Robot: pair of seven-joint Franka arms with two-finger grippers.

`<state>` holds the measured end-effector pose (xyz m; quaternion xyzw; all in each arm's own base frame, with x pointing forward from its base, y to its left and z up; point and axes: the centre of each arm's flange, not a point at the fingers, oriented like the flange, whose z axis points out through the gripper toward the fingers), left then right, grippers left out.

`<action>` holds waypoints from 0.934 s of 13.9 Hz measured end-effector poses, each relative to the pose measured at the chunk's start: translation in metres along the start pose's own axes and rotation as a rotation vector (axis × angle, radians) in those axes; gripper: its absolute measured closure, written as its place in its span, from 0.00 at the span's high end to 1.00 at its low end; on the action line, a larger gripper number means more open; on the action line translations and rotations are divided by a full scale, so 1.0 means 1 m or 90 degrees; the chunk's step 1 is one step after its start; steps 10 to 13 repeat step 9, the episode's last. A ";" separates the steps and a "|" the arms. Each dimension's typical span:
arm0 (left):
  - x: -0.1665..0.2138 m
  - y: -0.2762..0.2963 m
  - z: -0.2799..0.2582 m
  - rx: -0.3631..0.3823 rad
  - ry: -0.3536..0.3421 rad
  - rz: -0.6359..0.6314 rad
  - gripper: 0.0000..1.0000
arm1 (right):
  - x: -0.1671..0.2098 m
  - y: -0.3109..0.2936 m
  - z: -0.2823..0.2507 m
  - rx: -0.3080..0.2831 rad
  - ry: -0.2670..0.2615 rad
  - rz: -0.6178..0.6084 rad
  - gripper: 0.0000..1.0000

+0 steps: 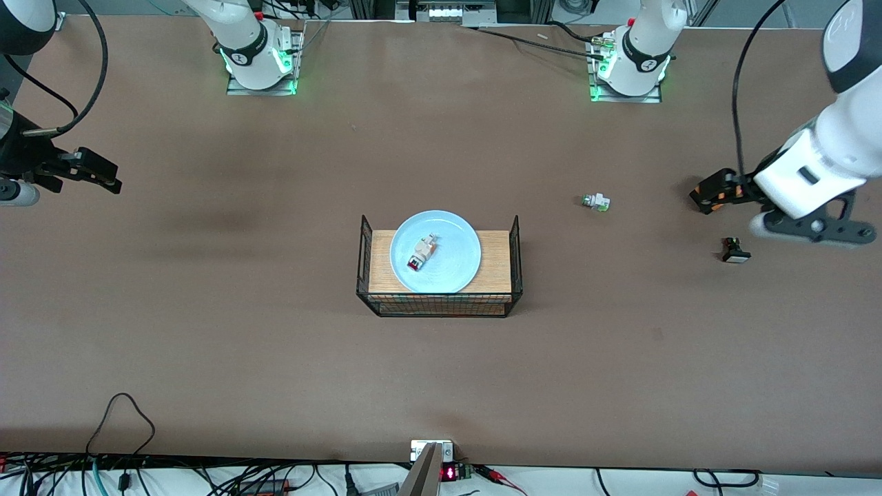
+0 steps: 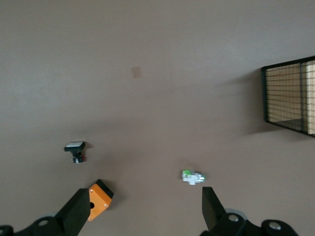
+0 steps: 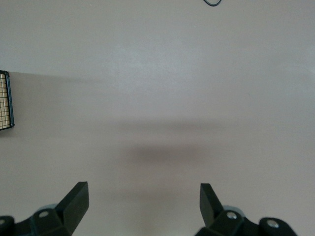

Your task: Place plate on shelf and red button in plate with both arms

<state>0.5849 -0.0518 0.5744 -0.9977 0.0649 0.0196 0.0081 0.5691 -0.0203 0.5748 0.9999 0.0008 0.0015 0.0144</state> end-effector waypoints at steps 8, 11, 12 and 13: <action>-0.053 -0.018 0.018 -0.013 -0.001 -0.021 1.00 | -0.001 0.000 -0.006 0.000 0.001 0.000 1.00; -0.053 -0.017 0.019 -0.013 -0.001 -0.020 1.00 | -0.001 -0.001 -0.006 0.000 0.001 -0.001 1.00; -0.053 -0.017 0.019 -0.013 -0.001 -0.020 1.00 | -0.001 -0.001 -0.006 0.000 0.001 -0.001 1.00; -0.053 -0.017 0.019 -0.013 -0.001 -0.020 1.00 | -0.001 -0.001 -0.006 0.000 0.001 -0.001 1.00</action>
